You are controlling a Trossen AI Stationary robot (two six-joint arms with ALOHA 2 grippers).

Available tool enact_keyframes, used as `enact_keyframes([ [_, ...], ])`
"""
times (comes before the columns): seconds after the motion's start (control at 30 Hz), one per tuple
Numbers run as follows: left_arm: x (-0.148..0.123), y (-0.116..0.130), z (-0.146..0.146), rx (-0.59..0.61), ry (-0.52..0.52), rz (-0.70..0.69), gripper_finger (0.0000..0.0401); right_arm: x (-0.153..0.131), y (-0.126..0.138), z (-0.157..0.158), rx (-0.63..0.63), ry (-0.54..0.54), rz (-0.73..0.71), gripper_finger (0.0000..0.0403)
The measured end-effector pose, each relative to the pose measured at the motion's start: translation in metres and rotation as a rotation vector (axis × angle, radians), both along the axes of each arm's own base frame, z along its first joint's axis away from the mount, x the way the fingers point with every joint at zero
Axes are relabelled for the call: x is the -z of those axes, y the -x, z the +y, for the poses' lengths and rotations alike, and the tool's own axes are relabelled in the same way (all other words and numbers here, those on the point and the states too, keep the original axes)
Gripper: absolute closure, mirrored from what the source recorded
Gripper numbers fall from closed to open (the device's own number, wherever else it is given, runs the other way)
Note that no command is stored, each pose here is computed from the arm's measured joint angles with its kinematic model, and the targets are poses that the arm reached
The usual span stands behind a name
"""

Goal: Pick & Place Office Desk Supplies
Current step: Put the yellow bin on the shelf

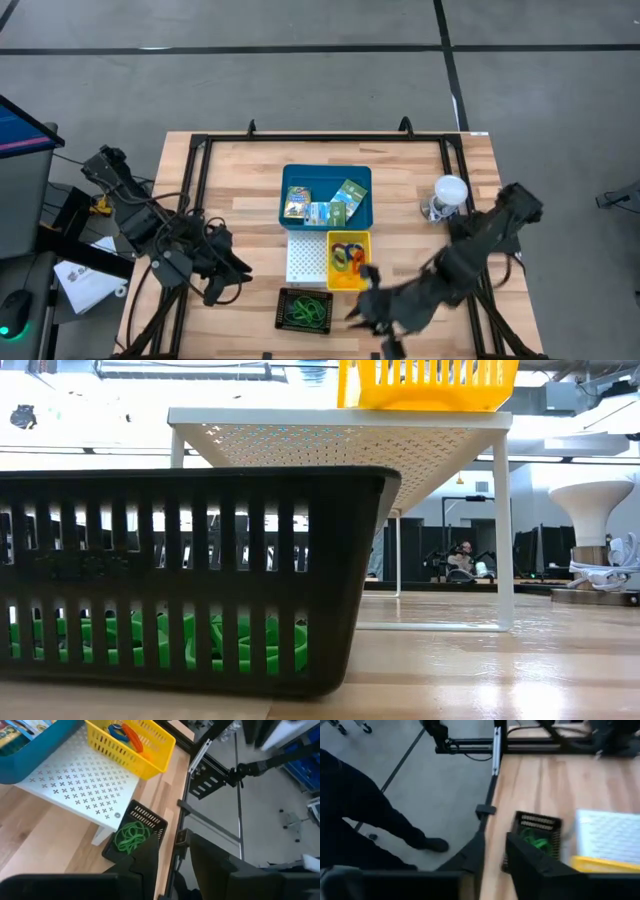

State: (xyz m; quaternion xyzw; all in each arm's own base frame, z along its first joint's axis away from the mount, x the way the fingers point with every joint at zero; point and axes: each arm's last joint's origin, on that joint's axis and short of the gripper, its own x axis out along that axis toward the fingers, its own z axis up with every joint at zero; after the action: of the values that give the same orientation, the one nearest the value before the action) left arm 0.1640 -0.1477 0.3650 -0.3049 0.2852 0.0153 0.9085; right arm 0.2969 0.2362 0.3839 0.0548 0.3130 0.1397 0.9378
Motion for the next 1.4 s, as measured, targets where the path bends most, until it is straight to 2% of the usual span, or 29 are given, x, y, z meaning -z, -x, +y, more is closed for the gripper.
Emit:
enact_keyframes([
  [0.13, 0.001, 0.001, 0.0, 0.007, -0.012, 0.006, 0.0295, 0.039, -0.023, 0.028, 0.039, -0.039, 0.059, 0.0393],
  [0.23, 0.001, 0.003, -0.003, 0.023, -0.017, 0.004, 0.0295, 0.061, -0.036, 0.037, 0.122, -0.069, 0.08, 0.0394],
  [0.4, 0.001, 0.007, -0.006, 0.047, -0.021, 0.004, 0.0295, 0.084, -0.049, 0.035, 0.278, -0.058, 0.117, 0.04],
  [0.67, 0.001, 0.01, -0.01, 0.058, -0.032, -0.006, 0.0295, 0.095, -0.04, 0.023, 0.418, 0.05, 0.214, 0.0402],
  [1.4, 0.0, 0.01, -0.008, 0.036, -0.061, -0.026, 0.0295, 0.102, -0.044, -0.009, 0.516, 0.199, 0.298, 0.0403],
])
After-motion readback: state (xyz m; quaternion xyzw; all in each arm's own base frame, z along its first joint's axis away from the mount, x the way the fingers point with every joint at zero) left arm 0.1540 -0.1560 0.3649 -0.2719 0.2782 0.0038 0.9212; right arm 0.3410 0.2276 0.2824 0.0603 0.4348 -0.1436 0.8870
